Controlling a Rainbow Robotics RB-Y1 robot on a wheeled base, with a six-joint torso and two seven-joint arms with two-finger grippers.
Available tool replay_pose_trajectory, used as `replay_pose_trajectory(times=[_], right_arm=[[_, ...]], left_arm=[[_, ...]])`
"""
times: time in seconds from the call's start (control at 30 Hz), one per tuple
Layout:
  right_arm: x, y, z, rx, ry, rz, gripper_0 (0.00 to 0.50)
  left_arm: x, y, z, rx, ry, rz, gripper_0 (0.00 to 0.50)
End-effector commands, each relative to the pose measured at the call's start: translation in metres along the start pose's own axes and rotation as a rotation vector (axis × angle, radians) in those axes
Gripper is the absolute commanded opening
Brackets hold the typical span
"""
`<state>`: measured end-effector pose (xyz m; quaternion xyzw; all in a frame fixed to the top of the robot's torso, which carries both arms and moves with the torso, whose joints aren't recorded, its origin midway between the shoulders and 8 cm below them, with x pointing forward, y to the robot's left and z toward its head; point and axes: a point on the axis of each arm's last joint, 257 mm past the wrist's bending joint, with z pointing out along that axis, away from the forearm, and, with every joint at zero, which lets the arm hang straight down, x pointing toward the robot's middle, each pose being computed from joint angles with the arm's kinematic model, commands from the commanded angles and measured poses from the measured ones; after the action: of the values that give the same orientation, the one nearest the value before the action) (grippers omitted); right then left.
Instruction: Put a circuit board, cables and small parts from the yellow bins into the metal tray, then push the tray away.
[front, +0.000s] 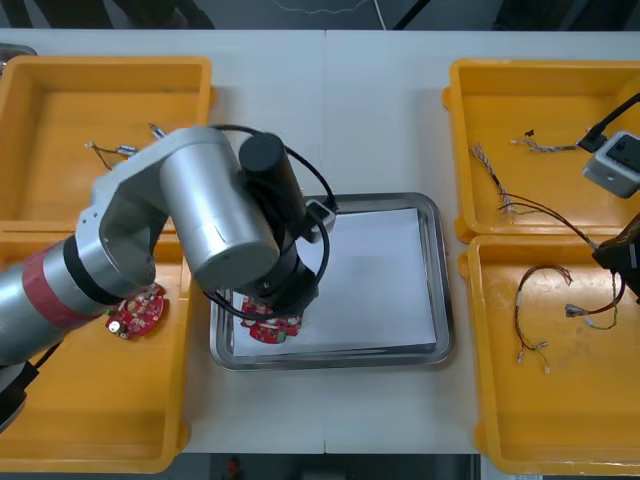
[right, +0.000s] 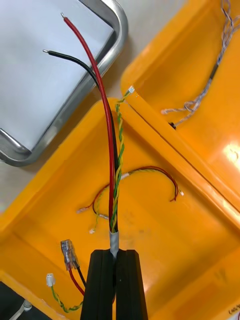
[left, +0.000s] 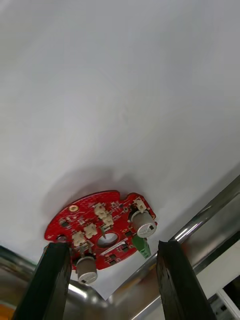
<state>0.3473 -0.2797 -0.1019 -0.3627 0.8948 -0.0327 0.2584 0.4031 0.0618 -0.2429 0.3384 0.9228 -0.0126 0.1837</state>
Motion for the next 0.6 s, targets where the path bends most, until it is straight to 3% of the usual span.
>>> replay_pose_trajectory(times=[0.03, 0.3, 0.6], right_arm=[[-0.024, 0.008, -0.009, 0.023, -0.008, -0.112, 0.0], [-0.063, 0.043, 0.002, -0.003, -0.009, -0.29, 0.0], [-0.114, 0.102, 0.03, -0.046, -0.054, -0.466, 0.0]], left_arm=[[-0.033, 0.004, -0.046, 0.016, -0.089, -0.115, 0.5], [-0.029, 0.052, -0.085, -0.029, -0.083, -0.214, 0.5], [-0.042, 0.095, -0.118, -0.04, -0.174, -0.325, 0.5]])
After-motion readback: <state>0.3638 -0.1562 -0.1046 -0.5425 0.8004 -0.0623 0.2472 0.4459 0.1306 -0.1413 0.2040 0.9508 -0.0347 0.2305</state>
